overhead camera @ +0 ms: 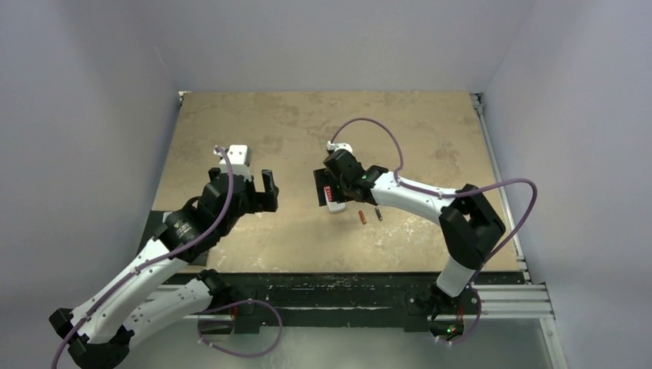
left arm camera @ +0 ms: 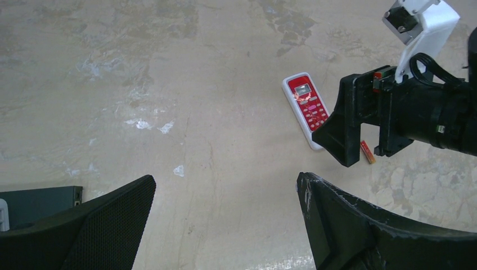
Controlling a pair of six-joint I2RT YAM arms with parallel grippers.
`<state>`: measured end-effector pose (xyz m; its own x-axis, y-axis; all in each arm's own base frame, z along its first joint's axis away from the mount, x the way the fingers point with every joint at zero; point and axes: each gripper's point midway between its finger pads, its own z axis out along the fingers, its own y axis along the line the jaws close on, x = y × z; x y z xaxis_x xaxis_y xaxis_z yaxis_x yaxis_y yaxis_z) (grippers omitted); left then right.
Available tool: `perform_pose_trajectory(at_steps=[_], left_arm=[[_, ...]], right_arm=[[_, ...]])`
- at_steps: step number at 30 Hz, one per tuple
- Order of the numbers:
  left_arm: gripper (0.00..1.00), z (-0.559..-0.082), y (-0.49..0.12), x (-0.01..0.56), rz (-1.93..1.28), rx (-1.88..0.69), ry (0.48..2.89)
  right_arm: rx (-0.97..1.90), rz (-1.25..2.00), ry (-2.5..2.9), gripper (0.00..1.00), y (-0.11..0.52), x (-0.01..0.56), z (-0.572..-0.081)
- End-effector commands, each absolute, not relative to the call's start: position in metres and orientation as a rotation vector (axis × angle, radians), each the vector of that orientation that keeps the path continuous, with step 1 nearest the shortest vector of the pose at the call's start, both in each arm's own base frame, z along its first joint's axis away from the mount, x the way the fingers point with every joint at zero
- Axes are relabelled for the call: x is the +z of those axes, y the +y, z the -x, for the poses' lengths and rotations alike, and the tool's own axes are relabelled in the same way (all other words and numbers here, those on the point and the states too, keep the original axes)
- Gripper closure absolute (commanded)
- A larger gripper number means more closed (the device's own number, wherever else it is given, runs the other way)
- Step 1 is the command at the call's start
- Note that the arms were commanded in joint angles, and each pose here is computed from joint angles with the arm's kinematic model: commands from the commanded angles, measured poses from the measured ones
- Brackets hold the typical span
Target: Load the batteries into the remote control
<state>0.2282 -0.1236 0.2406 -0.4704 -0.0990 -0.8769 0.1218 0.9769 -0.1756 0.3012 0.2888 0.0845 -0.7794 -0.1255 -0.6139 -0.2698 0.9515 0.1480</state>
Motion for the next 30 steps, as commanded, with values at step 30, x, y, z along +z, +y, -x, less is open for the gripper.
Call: perform_pose_trajectory(at_steps=[30], left_arm=[[0.01, -0.225, -0.12, 0.246, -0.003, -0.279, 2.012]], right_arm=[[0.167, 0.225, 2.534, 0.22, 0.297, 0.035, -0.32]])
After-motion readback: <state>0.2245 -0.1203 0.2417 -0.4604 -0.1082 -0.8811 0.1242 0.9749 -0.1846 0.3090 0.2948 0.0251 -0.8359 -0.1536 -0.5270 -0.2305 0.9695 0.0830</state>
